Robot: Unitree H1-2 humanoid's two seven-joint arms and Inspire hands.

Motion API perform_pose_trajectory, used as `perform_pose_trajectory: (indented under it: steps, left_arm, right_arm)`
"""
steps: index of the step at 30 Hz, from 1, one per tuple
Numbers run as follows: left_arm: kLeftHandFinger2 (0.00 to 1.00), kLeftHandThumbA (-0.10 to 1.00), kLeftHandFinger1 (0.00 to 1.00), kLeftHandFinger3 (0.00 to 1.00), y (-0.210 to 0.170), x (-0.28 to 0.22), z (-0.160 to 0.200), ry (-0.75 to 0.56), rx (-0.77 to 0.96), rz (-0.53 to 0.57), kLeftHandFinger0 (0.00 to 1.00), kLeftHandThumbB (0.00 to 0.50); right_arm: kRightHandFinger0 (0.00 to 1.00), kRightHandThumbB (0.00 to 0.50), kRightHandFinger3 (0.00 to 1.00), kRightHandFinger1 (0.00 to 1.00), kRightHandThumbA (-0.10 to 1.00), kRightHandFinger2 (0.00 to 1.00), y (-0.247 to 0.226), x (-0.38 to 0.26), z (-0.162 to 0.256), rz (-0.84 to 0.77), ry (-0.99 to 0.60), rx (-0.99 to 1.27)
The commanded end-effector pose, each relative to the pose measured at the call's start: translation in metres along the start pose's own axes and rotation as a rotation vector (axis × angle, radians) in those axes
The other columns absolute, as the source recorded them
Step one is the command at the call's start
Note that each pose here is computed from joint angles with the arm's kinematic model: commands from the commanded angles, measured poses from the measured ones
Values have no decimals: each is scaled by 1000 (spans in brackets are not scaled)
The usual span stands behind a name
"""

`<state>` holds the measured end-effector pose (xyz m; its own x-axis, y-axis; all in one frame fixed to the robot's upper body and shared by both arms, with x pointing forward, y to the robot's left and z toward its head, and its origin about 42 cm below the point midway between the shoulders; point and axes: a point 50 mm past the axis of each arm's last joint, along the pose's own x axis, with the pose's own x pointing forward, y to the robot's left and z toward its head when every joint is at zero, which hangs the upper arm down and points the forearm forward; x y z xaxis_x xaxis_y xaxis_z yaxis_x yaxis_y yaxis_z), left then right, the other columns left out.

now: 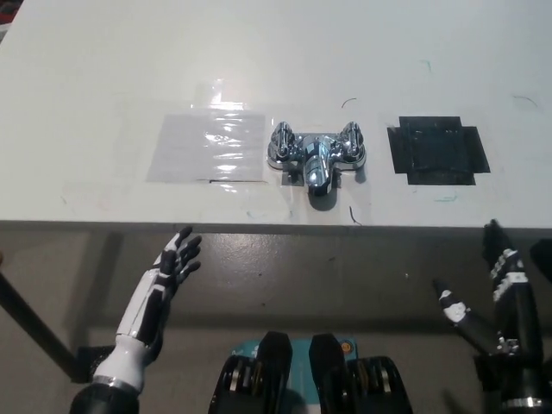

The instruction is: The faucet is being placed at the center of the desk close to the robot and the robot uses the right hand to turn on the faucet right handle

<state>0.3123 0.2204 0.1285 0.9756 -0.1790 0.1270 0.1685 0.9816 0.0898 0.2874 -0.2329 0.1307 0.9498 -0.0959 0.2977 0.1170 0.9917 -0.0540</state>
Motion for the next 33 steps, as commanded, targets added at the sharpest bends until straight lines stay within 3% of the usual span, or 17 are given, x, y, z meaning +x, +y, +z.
perform_pose_trajectory:
  steps: [1,4,5,8,10,11,14,17,21,26,28,33]
  left_arm:
    - [1000,1000,1000,1000,-1,5,13,-56,16,-28,1000,72]
    - [1000,1000,1000,1000,0,8,16,-57,29,-20,1000,88]
    - [1000,1000,1000,1000,0,8,16,-58,33,-19,1000,89]
    - [1000,1000,1000,1000,1,9,17,-61,37,-20,1000,90]
    - [1000,1000,1000,1000,1,8,17,-63,36,-22,1000,90]
    - [1000,1000,1000,1000,1,8,16,-63,39,-23,1000,91]
    - [1000,1000,1000,1000,0,9,14,-61,37,-24,1000,93]
    - [1000,1000,1000,1000,-3,10,14,-56,33,-31,1000,91]
    - [1000,1000,1000,1000,0,8,14,-47,33,-14,1000,85]
    - [1000,1000,1000,1000,1,6,11,-56,34,-27,1000,61]
    - [1000,1000,1000,1000,1,4,10,-55,41,-27,1000,61]
    - [1000,1000,1000,1000,0,0,11,-34,39,-28,1000,74]
  right_arm:
    - [1000,16,1000,1000,739,1000,-7,10,31,-51,-154,-6]
    - [1000,42,1000,1000,743,1000,-18,27,58,-76,-225,-18]
    - [1000,28,1000,1000,735,1000,-23,33,68,-76,-259,-27]
    - [1000,66,1000,1000,749,1000,-36,55,102,-73,-302,-72]
    - [1000,71,1000,1000,796,1000,-44,71,124,-55,-298,-115]
    - [1000,60,1000,1000,883,1000,-49,80,136,-34,-286,-179]
    - [1000,151,1000,1000,1000,1000,-60,114,175,39,-223,-286]
    - [1000,177,1000,1000,1000,1000,-65,151,209,133,-215,-430]
    - [1000,209,1000,1000,969,1000,-51,211,249,296,-230,-492]
    - [1000,195,1000,1000,985,1000,-31,263,281,431,-174,-650]
    - [1000,232,1000,1000,1000,1000,-16,284,294,471,-135,-741]
    - [1000,259,1000,1000,1000,1000,17,313,310,546,-65,-889]
